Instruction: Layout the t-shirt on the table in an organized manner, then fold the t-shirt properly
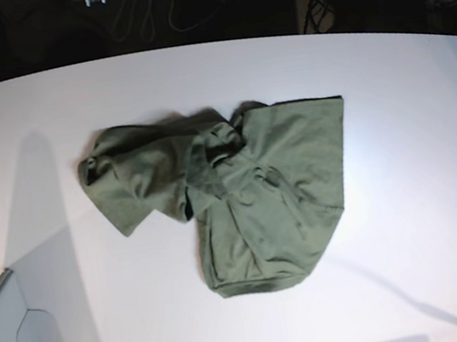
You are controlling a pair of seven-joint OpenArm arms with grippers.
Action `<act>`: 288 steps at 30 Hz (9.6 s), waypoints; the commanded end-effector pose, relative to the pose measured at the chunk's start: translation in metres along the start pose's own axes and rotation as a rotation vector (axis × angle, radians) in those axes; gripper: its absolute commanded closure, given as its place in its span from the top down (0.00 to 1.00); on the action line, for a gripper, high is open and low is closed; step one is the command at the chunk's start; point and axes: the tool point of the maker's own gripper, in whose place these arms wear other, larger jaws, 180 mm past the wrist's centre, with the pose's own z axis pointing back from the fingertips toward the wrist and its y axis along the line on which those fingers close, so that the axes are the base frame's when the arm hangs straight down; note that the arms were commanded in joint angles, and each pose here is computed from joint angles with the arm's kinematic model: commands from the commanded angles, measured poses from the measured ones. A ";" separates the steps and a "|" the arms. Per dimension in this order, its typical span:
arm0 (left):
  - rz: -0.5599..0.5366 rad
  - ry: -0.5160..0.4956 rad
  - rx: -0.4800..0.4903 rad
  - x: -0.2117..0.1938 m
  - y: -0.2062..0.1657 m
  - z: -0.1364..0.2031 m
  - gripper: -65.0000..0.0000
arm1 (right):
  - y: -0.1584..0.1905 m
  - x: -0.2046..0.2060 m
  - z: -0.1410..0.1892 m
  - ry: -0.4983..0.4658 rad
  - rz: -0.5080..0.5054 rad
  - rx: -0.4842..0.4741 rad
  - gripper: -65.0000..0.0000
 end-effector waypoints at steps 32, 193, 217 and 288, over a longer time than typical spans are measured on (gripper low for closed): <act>0.126 -0.940 0.056 0.255 0.105 0.242 0.35 | -0.049 0.164 0.250 -0.792 0.046 -0.122 0.00; 0.529 -1.009 0.187 0.304 0.169 0.190 0.00 | -0.028 0.340 0.273 -0.849 0.371 -0.133 0.63; 0.554 -0.995 0.176 0.299 0.161 0.185 0.00 | -0.034 0.457 0.169 -0.551 0.365 -0.004 0.62; 0.713 -0.945 0.112 0.333 0.147 0.138 0.71 | -0.071 0.430 0.231 -0.964 0.159 -0.063 0.68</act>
